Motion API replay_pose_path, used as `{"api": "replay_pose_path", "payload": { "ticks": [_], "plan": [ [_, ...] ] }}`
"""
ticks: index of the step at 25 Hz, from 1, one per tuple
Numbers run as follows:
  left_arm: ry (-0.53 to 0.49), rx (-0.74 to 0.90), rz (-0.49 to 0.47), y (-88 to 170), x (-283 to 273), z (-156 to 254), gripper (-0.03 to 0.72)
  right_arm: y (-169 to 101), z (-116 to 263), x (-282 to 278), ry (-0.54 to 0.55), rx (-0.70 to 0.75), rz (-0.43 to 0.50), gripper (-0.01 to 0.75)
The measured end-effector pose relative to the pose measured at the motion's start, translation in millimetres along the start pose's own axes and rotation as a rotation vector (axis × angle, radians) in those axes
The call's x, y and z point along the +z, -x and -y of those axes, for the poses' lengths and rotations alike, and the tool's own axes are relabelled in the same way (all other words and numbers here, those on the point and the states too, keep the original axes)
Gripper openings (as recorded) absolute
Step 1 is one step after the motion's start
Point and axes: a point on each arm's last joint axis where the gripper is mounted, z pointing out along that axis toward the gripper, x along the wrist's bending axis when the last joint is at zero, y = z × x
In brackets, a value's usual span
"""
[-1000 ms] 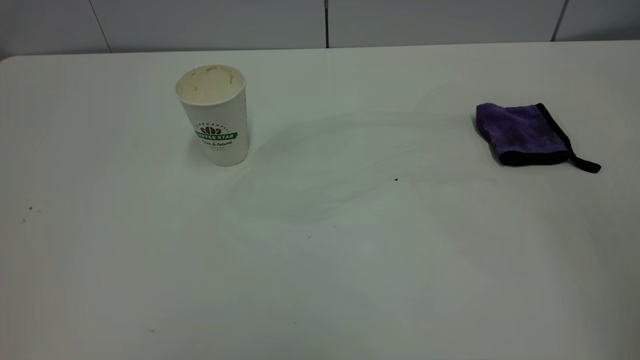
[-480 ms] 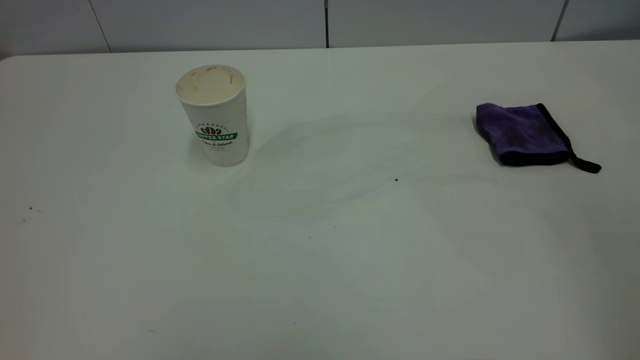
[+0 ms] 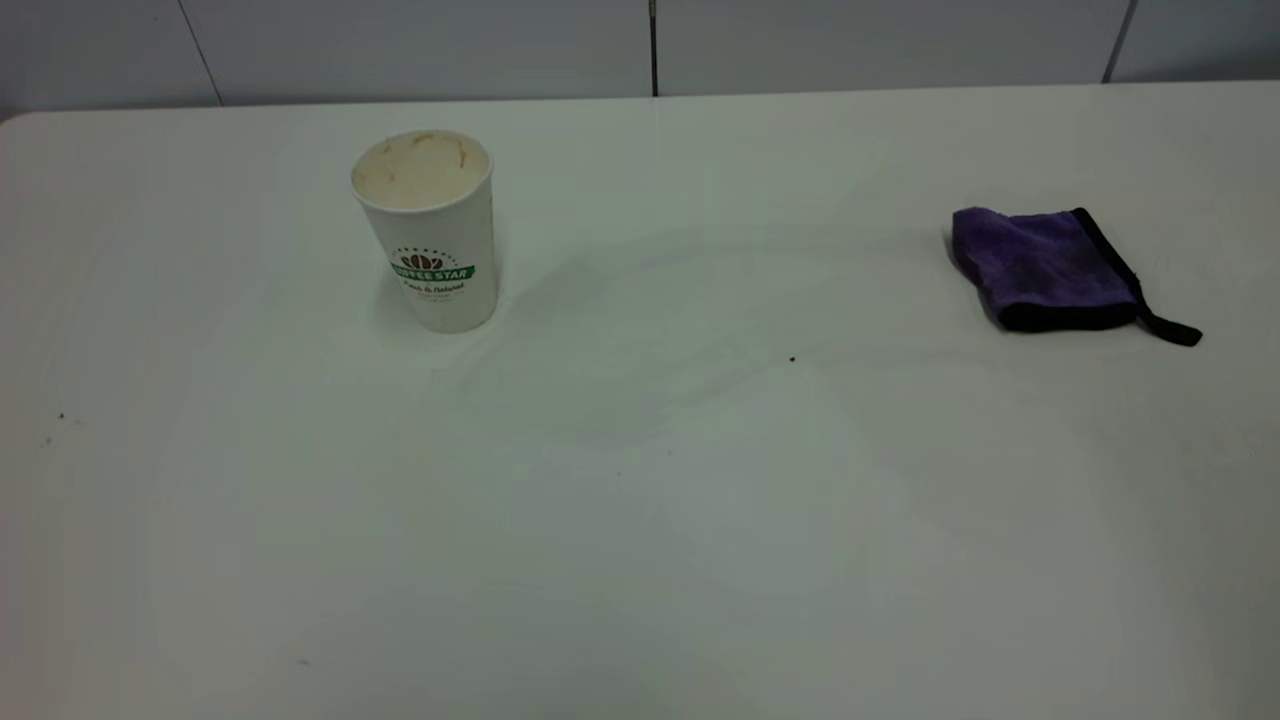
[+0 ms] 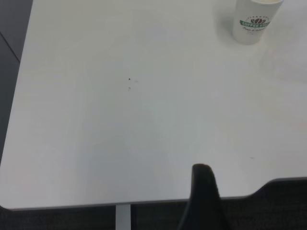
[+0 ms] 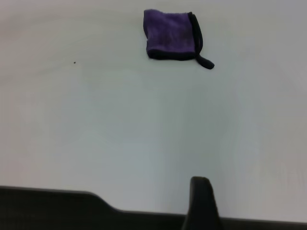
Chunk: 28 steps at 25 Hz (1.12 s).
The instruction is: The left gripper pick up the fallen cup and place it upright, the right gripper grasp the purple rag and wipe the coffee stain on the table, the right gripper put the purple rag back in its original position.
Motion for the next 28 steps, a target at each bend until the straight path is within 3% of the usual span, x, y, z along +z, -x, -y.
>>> {"api": "replay_pose_path", "payload": {
  "ticks": [8,28],
  "plan": [
    [0.0,0.0,0.0,0.0,0.0,0.0,0.58,-0.1,9.3,-12.0,0.096,0.0,0.001,0.58],
    [0.0,0.0,0.0,0.0,0.0,0.0,0.58,-0.2,9.7,-12.3,0.098,-0.008,0.001,0.58]
  ]
}}
